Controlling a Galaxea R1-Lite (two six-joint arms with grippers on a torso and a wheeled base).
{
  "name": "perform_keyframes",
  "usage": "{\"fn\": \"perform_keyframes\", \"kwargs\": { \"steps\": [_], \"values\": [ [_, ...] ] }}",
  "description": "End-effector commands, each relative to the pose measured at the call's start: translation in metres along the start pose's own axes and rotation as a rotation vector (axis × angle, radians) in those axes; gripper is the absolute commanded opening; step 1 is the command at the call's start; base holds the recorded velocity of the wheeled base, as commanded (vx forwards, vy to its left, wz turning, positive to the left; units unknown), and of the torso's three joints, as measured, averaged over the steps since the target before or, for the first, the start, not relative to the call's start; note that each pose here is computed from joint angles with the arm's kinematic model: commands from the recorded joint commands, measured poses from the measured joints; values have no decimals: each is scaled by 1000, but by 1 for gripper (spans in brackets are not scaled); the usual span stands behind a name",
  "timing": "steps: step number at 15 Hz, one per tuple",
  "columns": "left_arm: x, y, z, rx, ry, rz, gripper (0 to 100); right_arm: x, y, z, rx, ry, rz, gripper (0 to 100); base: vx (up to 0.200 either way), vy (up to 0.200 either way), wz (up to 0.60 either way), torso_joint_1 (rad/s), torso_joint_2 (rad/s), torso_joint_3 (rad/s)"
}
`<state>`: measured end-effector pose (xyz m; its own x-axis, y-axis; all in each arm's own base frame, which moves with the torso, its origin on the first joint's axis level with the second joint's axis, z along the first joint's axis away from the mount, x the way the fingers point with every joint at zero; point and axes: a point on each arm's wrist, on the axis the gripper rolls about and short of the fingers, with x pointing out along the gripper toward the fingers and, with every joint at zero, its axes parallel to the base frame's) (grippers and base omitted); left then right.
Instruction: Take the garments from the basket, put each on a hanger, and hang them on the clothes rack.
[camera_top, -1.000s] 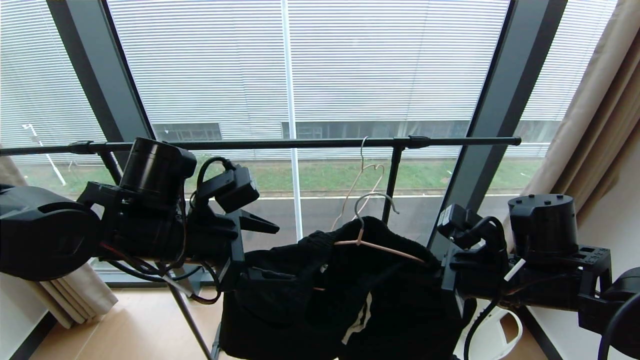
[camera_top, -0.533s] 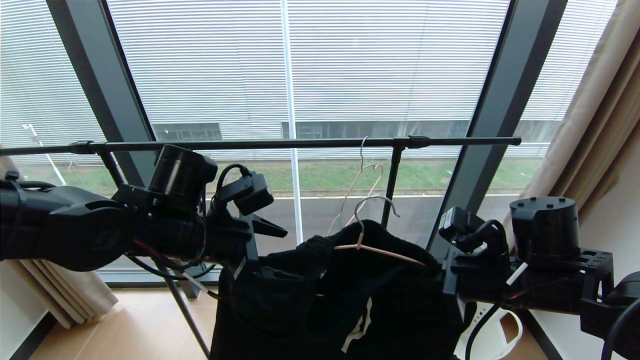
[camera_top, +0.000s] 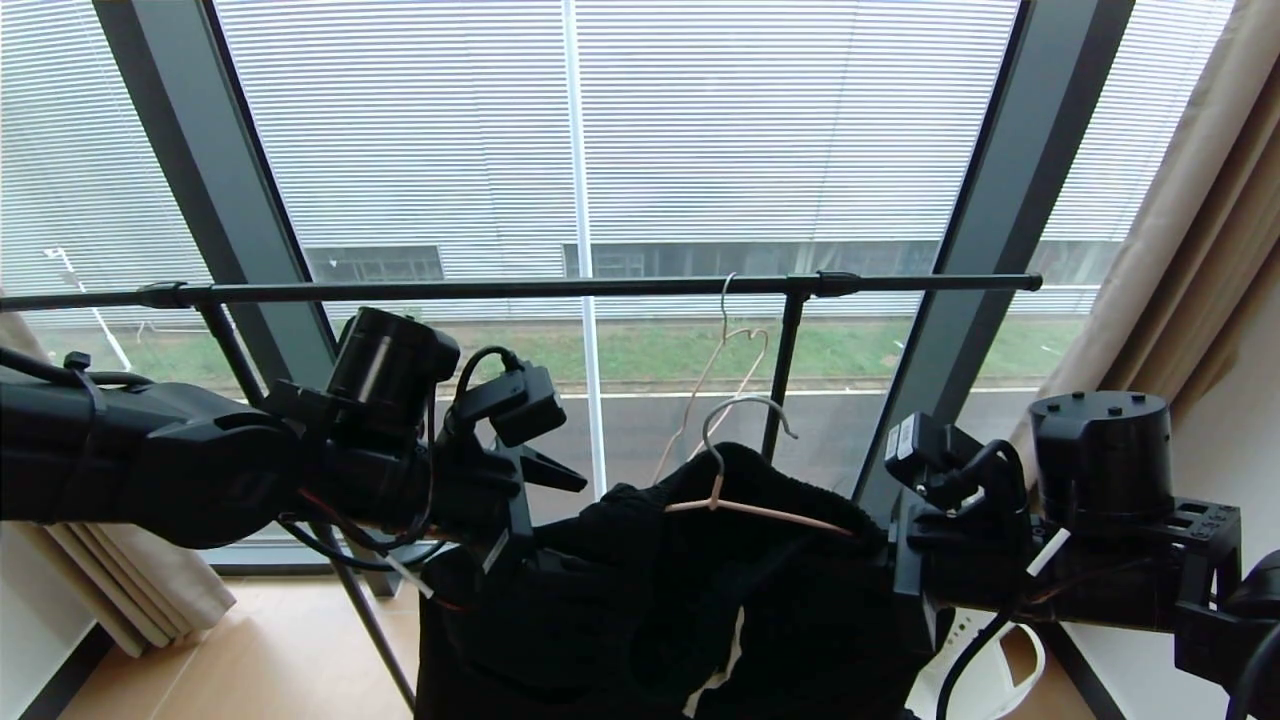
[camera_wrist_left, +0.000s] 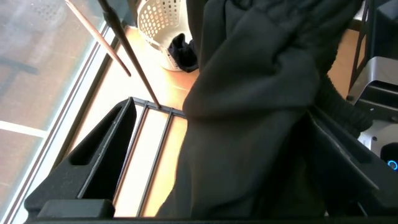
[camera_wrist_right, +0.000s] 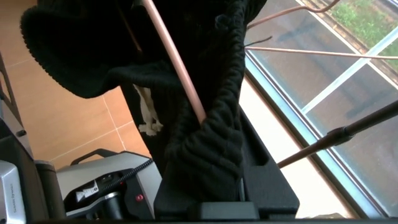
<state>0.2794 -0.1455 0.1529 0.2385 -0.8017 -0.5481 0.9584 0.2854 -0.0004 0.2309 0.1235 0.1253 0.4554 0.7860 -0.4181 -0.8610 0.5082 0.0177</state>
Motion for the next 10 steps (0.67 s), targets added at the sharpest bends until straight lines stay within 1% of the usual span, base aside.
{"fn": "perform_keyframes", "kwargs": {
  "steps": [1,3,4,7,10],
  "values": [
    [1,0,-1,-3,4,-4,100,-1,2,2,-10,-11,5,0,0,0,0,0,0,0],
    [2,-1,-3,-8,8,-6,100,-1,2,1,-17,-25,1,0,0,0,0,0,0,0],
    [1,-2,-4,-9,11,-8,0,0,2,0,-21,-30,0,0,0,0,0,0,0,0],
    [1,-3,-4,-6,10,-9,0,1,2,0,-20,-31,-1,0,0,0,0,0,0,0],
    [-2,-7,-5,-6,11,-11,0,2,1,-2,-16,-25,1,0,0,0,0,0,0,0]
  ]
}}
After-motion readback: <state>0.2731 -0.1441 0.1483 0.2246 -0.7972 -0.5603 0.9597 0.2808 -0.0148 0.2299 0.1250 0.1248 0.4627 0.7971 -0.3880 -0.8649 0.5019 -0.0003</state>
